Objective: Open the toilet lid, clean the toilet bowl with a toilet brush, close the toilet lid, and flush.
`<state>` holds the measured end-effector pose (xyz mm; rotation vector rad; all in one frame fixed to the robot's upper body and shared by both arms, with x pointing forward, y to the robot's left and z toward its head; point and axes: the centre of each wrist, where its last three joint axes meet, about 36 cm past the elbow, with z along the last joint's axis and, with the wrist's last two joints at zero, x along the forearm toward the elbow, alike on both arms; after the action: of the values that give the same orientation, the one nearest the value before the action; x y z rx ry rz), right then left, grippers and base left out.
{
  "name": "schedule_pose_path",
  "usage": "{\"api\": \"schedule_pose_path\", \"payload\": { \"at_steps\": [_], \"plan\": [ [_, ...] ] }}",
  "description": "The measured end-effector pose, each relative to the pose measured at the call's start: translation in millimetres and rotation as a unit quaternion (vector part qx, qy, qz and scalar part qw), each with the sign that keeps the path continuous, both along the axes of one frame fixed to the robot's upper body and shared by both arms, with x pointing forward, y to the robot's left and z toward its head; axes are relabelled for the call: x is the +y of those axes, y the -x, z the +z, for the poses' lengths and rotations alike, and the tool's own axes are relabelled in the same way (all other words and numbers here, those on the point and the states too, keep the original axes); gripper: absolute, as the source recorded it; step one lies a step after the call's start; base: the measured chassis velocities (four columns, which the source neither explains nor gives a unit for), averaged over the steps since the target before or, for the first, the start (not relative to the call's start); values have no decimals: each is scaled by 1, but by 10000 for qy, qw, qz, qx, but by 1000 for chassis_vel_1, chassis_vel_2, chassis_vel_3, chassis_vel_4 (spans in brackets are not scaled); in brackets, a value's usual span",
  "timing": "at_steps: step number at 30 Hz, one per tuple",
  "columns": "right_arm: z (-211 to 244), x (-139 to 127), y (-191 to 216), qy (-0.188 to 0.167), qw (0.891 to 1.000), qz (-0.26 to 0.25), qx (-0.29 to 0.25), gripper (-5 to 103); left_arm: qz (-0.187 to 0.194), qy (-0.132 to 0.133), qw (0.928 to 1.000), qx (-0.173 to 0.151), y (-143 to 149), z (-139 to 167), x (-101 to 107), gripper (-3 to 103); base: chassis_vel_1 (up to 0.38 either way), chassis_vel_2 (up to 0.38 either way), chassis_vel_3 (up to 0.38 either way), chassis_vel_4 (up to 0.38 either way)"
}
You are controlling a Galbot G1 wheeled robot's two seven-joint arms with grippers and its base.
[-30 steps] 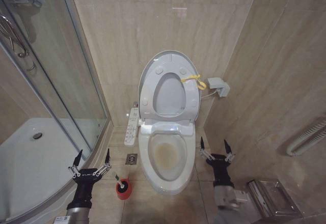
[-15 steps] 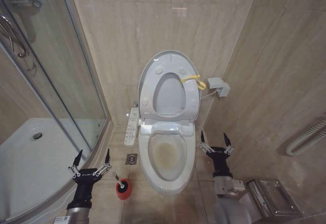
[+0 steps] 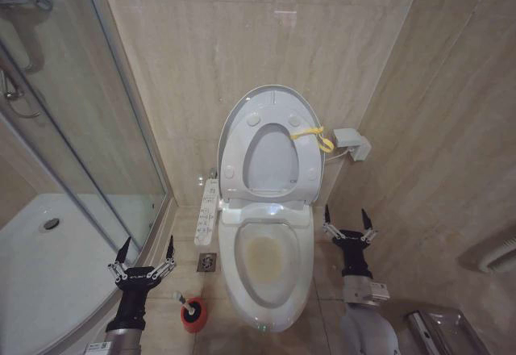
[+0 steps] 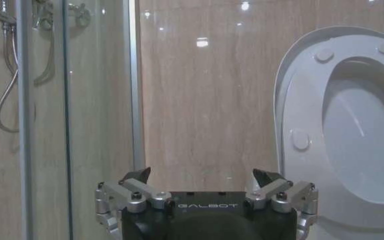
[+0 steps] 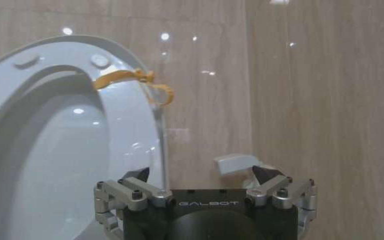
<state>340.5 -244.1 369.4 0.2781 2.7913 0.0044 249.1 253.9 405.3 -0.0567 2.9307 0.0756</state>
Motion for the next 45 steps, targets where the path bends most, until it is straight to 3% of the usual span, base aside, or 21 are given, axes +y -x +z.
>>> {"api": "schedule_pose_path", "payload": {
  "at_steps": [14, 27, 41, 45],
  "plan": [
    [6, -9, -10, -88, 9988, -472, 90, 100, 0, 0, 10000, 2, 0, 0, 0, 100, 19, -23, -17, 23],
    [-5, -12, -11, 179, 9984, -530, 13, 100, 0, 0, 10000, 1, 0, 0, 0, 100, -67, 11, 76, -20],
    [-4, -17, -55, 202, 9976, -654, 119, 100, 0, 0, 10000, 2, 0, 0, 0, 100, 4, -1, -2, 1],
    [3, -24, -94, 279, 9976, -626, -28, 100, 0, 0, 10000, 2, 0, 0, 0, 100, 0, 0, 0, 0]
  ]
}}
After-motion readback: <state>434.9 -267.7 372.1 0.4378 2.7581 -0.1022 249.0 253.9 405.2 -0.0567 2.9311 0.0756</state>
